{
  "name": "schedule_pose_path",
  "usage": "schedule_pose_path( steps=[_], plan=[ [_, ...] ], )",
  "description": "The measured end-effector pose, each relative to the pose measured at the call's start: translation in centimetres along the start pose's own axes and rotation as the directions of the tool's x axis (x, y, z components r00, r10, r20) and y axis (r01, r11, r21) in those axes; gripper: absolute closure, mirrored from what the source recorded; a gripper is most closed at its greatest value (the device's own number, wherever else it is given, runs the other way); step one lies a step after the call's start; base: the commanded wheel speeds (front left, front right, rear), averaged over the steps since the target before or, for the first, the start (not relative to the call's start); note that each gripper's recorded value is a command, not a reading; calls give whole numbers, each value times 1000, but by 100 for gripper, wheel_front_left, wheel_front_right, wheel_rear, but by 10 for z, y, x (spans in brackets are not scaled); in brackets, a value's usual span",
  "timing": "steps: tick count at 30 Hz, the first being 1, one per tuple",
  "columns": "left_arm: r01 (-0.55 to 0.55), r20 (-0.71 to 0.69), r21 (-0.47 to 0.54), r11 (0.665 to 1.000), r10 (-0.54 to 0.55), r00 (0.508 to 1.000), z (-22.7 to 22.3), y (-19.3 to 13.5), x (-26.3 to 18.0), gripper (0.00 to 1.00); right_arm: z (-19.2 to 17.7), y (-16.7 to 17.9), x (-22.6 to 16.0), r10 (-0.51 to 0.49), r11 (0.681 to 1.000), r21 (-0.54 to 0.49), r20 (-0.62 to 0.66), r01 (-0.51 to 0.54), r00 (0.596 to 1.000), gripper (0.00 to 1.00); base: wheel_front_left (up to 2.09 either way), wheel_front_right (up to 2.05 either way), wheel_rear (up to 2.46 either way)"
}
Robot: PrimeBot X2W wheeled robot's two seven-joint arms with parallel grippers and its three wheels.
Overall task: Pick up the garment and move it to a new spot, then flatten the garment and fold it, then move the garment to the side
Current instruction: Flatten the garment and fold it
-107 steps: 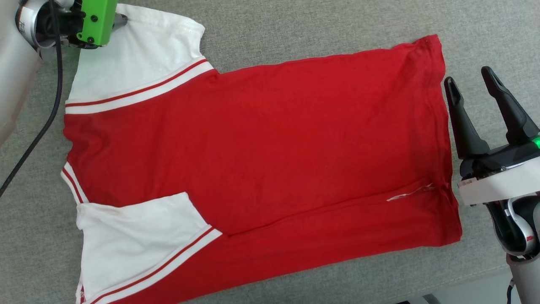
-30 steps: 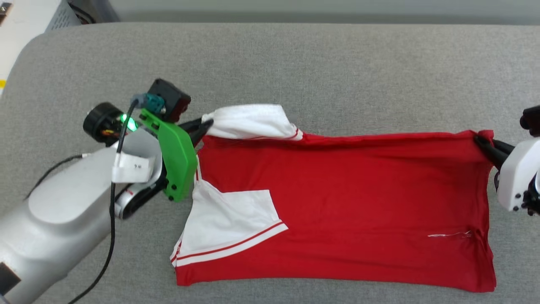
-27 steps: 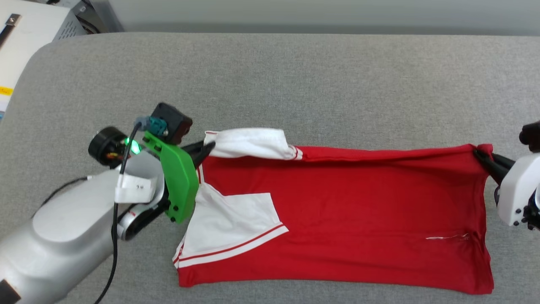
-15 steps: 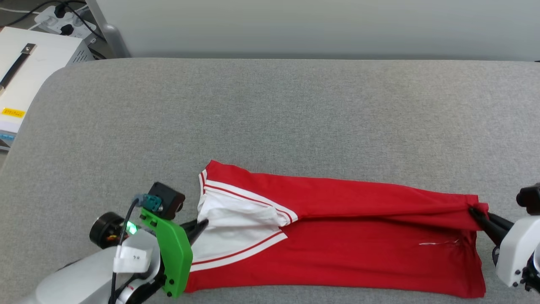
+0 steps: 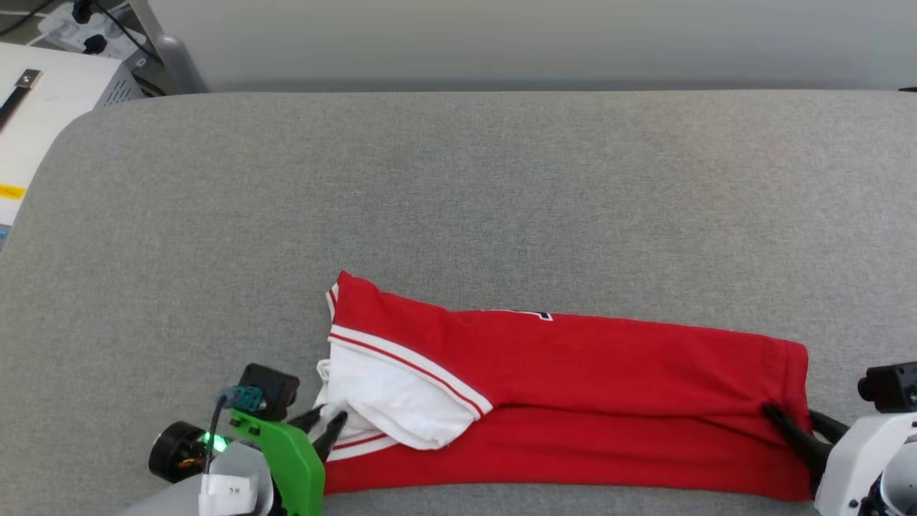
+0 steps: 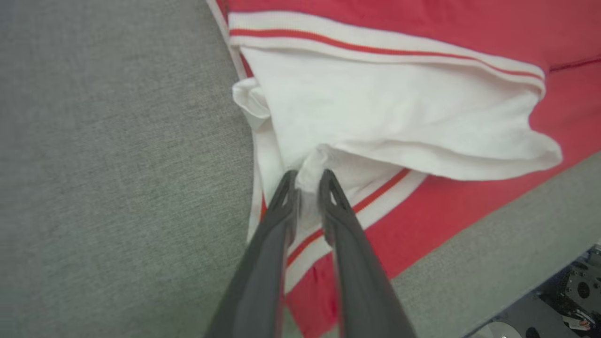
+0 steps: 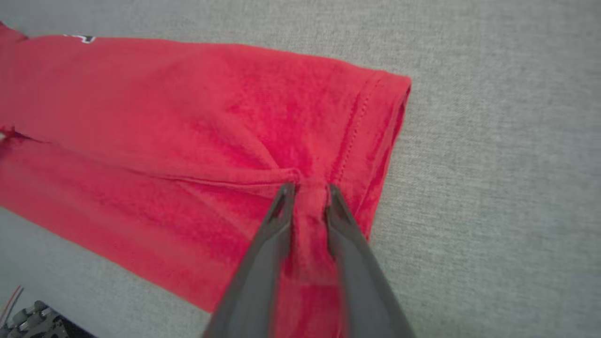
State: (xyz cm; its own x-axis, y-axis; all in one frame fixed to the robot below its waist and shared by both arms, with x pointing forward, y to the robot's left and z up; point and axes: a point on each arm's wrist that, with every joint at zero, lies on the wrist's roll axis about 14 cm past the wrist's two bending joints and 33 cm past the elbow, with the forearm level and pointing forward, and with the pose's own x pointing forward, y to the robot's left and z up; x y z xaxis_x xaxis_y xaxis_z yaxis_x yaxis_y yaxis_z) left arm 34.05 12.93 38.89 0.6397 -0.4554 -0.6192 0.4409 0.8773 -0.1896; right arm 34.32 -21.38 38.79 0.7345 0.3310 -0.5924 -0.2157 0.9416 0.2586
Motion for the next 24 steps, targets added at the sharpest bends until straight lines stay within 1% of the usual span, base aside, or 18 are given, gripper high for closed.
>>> schedule_pose_path(
  steps=[3, 6, 10, 12, 13, 15, 17, 21, 24],
  plan=[
    [-58, 82, 5, 998, 57, 995, 11, 8, -3, 0, 16, 5, -6, 18, 999, 36, 59, -20, 998, 0, 0, 0, 0],
    [-105, 188, -3, 994, 104, 977, 27, 11, -9, 0, 34, 5, -15, 21, 998, 61, 123, -29, 992, 0, 0, 0, 0],
    [-184, 299, -21, 983, 182, 937, 48, 21, -20, 0, 62, -5, -31, 4, 996, 91, 209, -23, 978, 0, 0, 0, 0],
    [-228, 344, -17, 973, 220, 913, 57, 28, -27, 0, 71, -12, -37, -9, 994, 113, 220, -16, 975, 0, 0, 0, 0],
    [-249, 359, -13, 968, 237, 903, 60, 31, -30, 0, 73, -15, -38, -13, 992, 129, 216, -15, 976, 0, 0, 0, 0],
    [-286, 398, -49, 957, 281, 874, 69, 37, -36, 0, 71, -21, -41, -17, 985, 170, 184, -14, 983, 0, 0, 0, 0],
    [-307, 451, -62, 950, 301, 840, 83, 37, -41, 0, 66, -27, -41, -25, 980, 198, 140, -4, 990, 0, 0, 0, 0],
    [-353, 520, -80, 932, 341, 783, 96, 38, -49, 0, 49, -36, -37, -27, 966, 256, 35, 17, 999, 0, 0, 0, 0],
    [-397, 554, -114, 911, 390, 735, 101, 48, -57, 0, 34, -39, -30, -28, 960, 277, -35, 37, 999, 0, 0, 0, 0]
  ],
)
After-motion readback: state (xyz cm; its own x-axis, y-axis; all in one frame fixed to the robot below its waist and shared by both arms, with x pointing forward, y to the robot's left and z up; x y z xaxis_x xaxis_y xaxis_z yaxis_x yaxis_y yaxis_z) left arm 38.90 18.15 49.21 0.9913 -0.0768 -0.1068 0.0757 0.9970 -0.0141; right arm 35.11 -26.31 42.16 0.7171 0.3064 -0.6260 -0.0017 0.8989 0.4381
